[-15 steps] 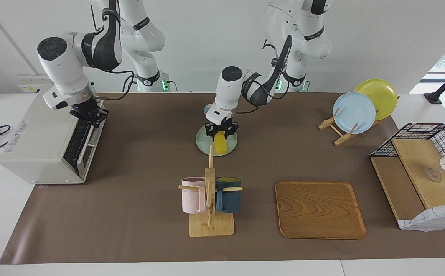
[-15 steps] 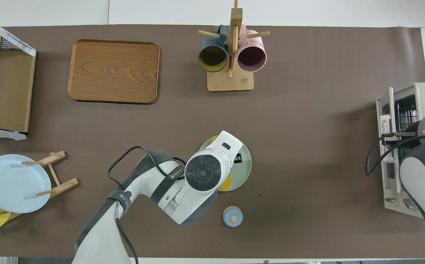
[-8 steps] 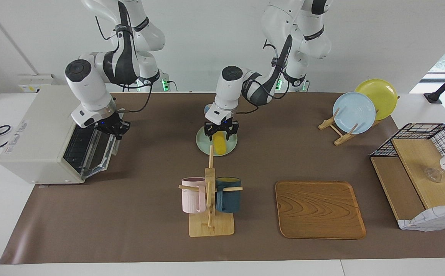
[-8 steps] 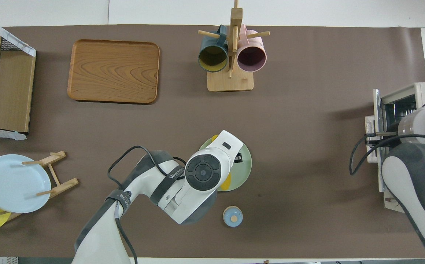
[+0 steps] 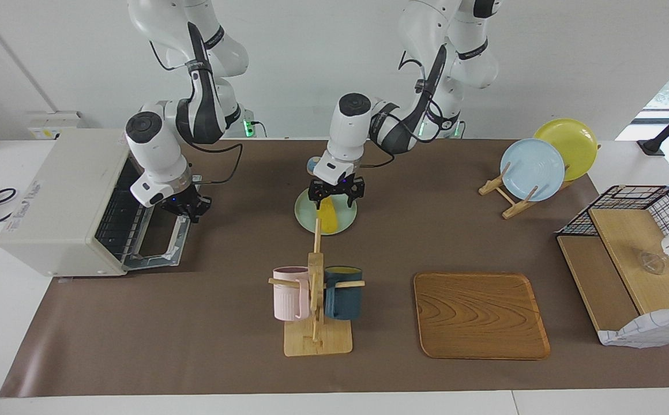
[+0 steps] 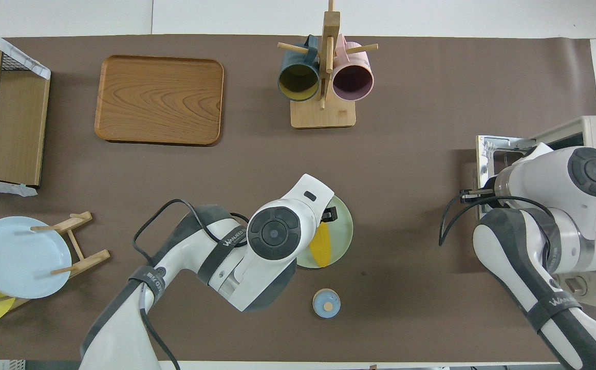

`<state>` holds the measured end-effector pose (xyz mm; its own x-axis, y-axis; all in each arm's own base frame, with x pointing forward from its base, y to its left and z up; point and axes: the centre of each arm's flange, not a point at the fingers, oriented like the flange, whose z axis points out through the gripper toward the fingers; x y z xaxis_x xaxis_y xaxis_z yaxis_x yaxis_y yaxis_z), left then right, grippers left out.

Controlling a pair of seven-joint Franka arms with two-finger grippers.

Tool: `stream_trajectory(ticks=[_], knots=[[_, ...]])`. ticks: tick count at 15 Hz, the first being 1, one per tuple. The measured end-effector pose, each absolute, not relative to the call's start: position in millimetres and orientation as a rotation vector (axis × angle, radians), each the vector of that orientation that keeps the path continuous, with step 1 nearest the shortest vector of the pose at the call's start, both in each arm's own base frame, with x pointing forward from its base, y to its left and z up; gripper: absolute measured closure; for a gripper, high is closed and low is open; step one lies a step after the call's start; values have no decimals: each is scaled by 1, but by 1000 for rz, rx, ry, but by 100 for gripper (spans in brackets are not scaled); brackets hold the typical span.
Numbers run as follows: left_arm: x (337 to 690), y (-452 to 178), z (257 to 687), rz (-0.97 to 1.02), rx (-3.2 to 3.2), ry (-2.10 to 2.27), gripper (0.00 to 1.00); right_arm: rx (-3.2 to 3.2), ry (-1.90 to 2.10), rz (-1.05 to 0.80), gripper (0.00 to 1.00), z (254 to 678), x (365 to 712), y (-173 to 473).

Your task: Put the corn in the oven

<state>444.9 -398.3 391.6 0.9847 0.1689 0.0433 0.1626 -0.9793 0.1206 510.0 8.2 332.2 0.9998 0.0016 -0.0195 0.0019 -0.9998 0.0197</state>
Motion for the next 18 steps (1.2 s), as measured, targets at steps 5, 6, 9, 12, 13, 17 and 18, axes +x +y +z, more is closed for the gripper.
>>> stream_trajectory(ticks=[5,6,9,12,13,17,18], knots=[[524,-276,473,11,3060,288,0,3123,-2,-32,99,306,510,11],[536,-251,486,9,3063,272,0,3123,-17,-36,99,301,511,11],[556,-187,520,24,3071,243,0,3122,-35,-39,99,297,511,12],[547,-140,545,-24,3100,177,0,3119,-86,-37,99,297,510,30],[542,-129,552,-47,3106,169,0,3119,-92,-34,99,297,510,45],[522,-105,574,-120,3127,160,0,3120,-84,-3,99,317,511,124],[517,-100,577,-150,3130,140,0,3116,-105,-15,99,325,512,139]])
